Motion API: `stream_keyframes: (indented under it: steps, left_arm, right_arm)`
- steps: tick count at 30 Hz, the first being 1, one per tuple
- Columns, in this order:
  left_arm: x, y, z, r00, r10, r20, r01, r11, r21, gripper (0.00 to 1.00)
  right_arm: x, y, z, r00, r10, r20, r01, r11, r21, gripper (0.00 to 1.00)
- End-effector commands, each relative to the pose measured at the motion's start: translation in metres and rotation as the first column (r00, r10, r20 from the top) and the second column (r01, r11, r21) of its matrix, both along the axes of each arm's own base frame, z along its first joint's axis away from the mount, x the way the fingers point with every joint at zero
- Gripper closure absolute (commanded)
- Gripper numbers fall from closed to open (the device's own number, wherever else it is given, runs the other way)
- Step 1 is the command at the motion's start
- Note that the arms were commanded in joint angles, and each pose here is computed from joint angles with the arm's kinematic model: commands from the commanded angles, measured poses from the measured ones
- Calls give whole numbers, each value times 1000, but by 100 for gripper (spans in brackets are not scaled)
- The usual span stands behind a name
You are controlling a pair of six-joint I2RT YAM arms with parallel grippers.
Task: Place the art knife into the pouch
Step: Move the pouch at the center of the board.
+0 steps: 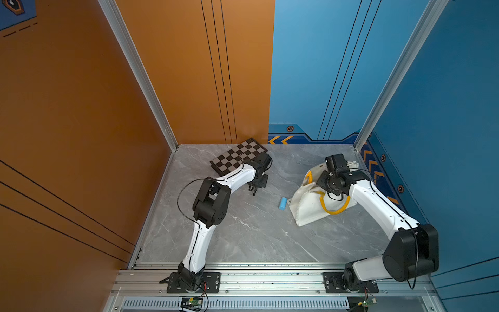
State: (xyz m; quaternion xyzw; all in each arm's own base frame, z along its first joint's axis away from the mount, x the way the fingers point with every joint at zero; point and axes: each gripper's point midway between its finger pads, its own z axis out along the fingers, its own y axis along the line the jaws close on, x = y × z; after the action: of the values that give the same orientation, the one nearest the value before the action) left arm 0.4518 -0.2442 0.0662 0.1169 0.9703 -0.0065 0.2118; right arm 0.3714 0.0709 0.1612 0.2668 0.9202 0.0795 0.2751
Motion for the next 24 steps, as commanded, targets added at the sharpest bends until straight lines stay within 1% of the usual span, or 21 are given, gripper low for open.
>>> stream_keyframes:
  steps: [1,3,8,13,17,19,23,24]
  left_arm:
    - [1,15,49,996,24,90,-25,1000,4,84]
    - [2,18,67,992,28,124,-27,1000,-11,85]
    - [5,17,115,977,18,214,-7,998,-55,85]
    - [1,6,168,953,-15,302,53,991,-119,84]
    - [-11,-18,209,922,-89,378,156,977,-149,84]
    - [-22,-36,226,905,-138,402,224,959,-175,84]
    - [-50,-78,250,861,-249,442,367,907,-204,84]
    - [-59,-90,254,848,-283,448,407,889,-210,84]
  right_arm:
    - [18,36,6,996,81,39,-83,995,62,100]
    - [22,53,4,992,118,43,-121,990,76,100]
    - [23,82,-7,986,167,26,-169,982,90,100]
    - [24,102,-13,978,209,16,-210,973,101,100]
    - [25,110,-14,975,224,17,-224,970,98,100]
    - [24,109,-15,976,219,13,-220,971,96,100]
    - [22,105,-15,979,203,15,-203,975,88,100]
    - [23,104,-13,980,198,20,-199,976,86,100]
